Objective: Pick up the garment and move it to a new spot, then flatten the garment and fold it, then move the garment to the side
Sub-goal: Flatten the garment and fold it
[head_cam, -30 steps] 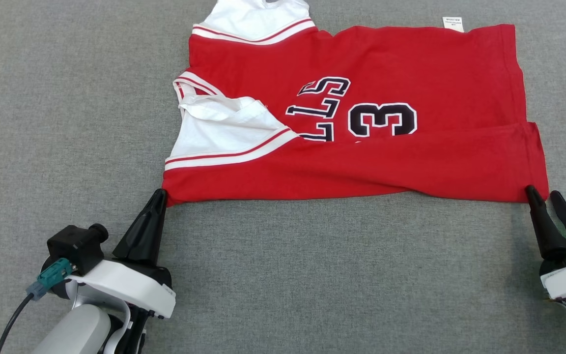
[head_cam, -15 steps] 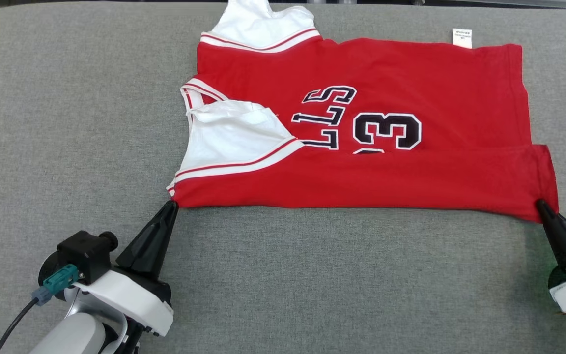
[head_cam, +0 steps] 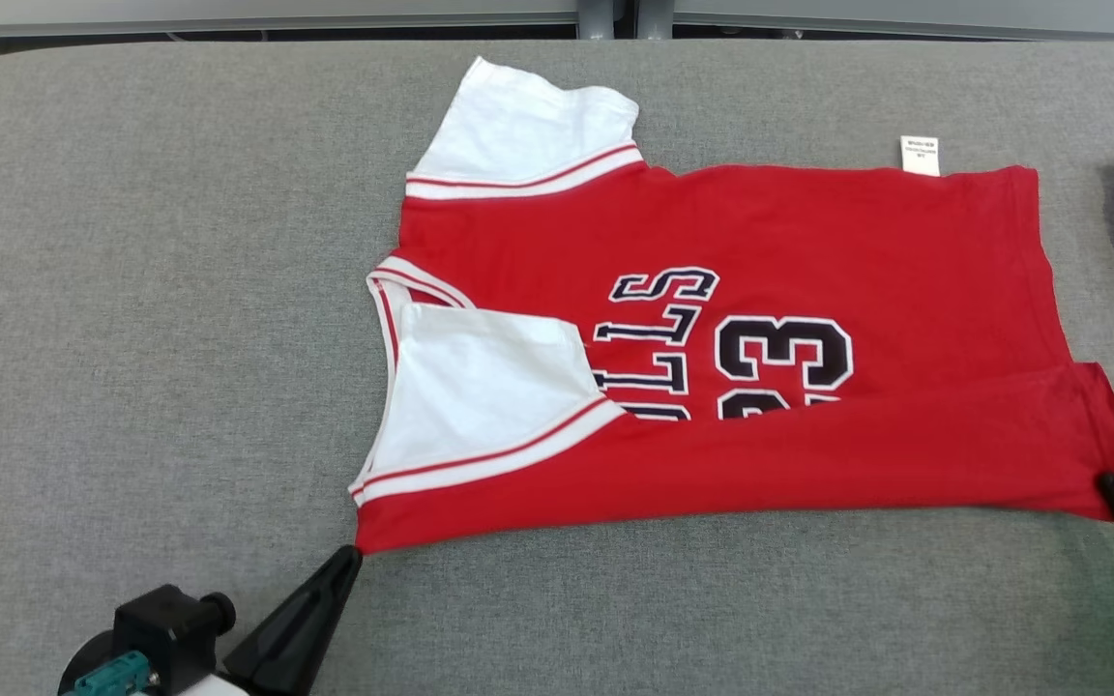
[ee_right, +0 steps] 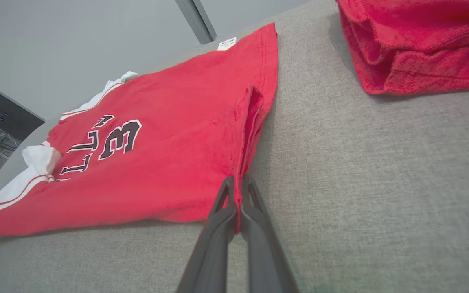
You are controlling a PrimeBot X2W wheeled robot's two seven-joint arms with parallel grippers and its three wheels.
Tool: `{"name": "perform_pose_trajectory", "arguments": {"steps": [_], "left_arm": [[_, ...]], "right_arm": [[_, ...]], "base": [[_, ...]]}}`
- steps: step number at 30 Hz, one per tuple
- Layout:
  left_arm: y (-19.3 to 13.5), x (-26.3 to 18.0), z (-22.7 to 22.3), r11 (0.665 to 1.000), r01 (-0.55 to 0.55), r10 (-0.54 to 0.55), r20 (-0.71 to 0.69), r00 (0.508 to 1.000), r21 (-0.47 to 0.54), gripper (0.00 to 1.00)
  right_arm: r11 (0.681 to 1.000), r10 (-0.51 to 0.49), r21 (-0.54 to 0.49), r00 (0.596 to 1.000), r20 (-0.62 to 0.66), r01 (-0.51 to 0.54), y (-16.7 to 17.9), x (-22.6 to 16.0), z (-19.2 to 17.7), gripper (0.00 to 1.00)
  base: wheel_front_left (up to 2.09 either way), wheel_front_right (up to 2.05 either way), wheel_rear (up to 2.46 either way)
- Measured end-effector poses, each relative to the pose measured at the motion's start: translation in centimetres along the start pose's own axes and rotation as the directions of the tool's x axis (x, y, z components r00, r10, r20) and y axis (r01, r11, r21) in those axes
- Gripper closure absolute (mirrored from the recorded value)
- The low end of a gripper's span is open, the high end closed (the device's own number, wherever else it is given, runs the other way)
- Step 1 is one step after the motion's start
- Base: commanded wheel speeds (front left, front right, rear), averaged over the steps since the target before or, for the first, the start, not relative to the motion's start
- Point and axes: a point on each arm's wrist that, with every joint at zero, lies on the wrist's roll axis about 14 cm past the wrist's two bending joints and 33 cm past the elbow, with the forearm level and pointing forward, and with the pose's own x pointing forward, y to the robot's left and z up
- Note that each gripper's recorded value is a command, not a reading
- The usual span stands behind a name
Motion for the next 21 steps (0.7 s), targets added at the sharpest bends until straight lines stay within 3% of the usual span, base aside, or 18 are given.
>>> {"name": "perform_pose_trajectory", "arguments": {"steps": [14, 15, 16, 17, 19, 20, 21], "left_arm": [[-1.9, -2.3, -2.4, 0.992, -0.020, 0.007, -0.102, 0.995, -0.123, 1.00], [-1.9, -2.2, -2.5, 0.992, -0.022, 0.009, -0.103, 0.995, -0.124, 1.00], [-1.9, -2.1, -2.6, 0.992, -0.022, 0.009, -0.103, 0.995, -0.125, 1.00], [-1.9, -1.9, -2.7, 0.992, -0.019, 0.006, -0.105, 0.994, -0.126, 1.00], [-2.1, -1.7, -3.4, 0.993, -0.008, -0.008, -0.134, 0.991, -0.116, 1.00], [-2.1, -1.6, -3.5, 0.995, -0.005, -0.010, -0.142, 0.990, -0.104, 0.66], [-2.1, -1.5, -3.5, 0.995, -0.006, -0.008, -0.141, 0.990, -0.101, 0.52]], "right_arm": [[0.999, -0.044, 0.007, 0.995, -0.093, 0.045, -1.7, -2.2, -2.2, 1.00], [0.999, -0.045, 0.008, 0.995, -0.094, 0.046, -1.7, -2.2, -2.3, 0.96], [0.999, -0.047, 0.014, 0.994, -0.098, 0.049, -1.7, -2.2, -2.4, 0.66], [0.998, -0.052, 0.023, 0.993, -0.104, 0.055, -1.7, -2.3, -2.6, 0.00], [0.998, -0.058, 0.026, 0.993, -0.107, 0.061, -1.8, -2.4, -2.7, 0.00], [0.998, -0.061, 0.024, 0.992, -0.108, 0.064, -1.9, -2.4, -2.7, 0.00], [0.998, -0.062, 0.022, 0.992, -0.106, 0.065, -1.9, -2.5, -2.6, 0.00]], "base": [[0.00, 0.00, 0.00], [0.00, 0.00, 0.00], [0.00, 0.00, 0.00], [0.00, 0.00, 0.00], [0.00, 0.00, 0.00], [0.00, 0.00, 0.00], [0.00, 0.00, 0.00]]}}
